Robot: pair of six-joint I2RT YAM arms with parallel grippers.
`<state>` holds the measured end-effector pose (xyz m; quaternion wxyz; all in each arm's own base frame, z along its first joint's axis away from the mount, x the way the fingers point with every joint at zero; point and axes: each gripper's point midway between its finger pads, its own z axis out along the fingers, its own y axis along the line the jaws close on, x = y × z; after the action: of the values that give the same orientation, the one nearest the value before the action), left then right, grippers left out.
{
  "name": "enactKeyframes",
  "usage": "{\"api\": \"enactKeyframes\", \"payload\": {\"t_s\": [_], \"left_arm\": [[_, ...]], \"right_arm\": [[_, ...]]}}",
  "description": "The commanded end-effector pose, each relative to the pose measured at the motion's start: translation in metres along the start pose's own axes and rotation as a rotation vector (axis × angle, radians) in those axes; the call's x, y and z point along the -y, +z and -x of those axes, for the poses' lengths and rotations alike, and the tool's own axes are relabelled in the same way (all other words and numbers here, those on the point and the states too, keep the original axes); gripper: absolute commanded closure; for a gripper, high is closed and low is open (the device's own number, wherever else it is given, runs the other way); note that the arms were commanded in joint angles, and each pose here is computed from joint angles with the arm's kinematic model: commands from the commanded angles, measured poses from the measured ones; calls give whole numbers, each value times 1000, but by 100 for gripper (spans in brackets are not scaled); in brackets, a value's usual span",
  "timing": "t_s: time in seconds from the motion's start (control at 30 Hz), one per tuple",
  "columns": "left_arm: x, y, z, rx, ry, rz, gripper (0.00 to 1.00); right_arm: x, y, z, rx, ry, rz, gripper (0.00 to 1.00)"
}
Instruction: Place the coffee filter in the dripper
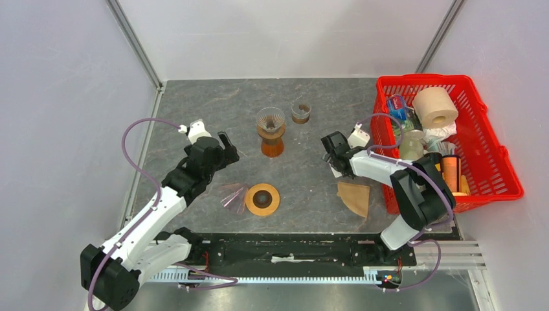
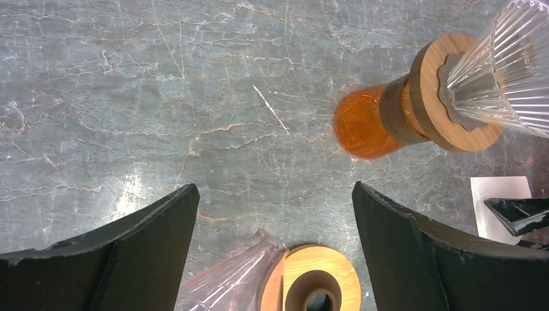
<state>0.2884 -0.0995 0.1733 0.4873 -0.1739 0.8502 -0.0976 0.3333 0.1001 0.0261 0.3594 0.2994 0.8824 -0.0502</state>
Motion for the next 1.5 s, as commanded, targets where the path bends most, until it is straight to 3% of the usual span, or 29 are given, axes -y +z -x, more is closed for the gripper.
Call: {"api": "enactKeyframes", "payload": {"t_s": [0.0,0.97,1.07,1.47], "left_arm": [[6,0,6,21,-46,-19,5],[3,1,5,16,-41,-2,4],[3,1,5,15,-39,1,4],[2,2,3,3,-31,13,4]], "right_arm": [[-4,-5,22,76,40,13,7],[6,12,17,132,182,-1,17],[6,11,19,138,184,0,22],[12,8,24,149,166,-43,62]]}}
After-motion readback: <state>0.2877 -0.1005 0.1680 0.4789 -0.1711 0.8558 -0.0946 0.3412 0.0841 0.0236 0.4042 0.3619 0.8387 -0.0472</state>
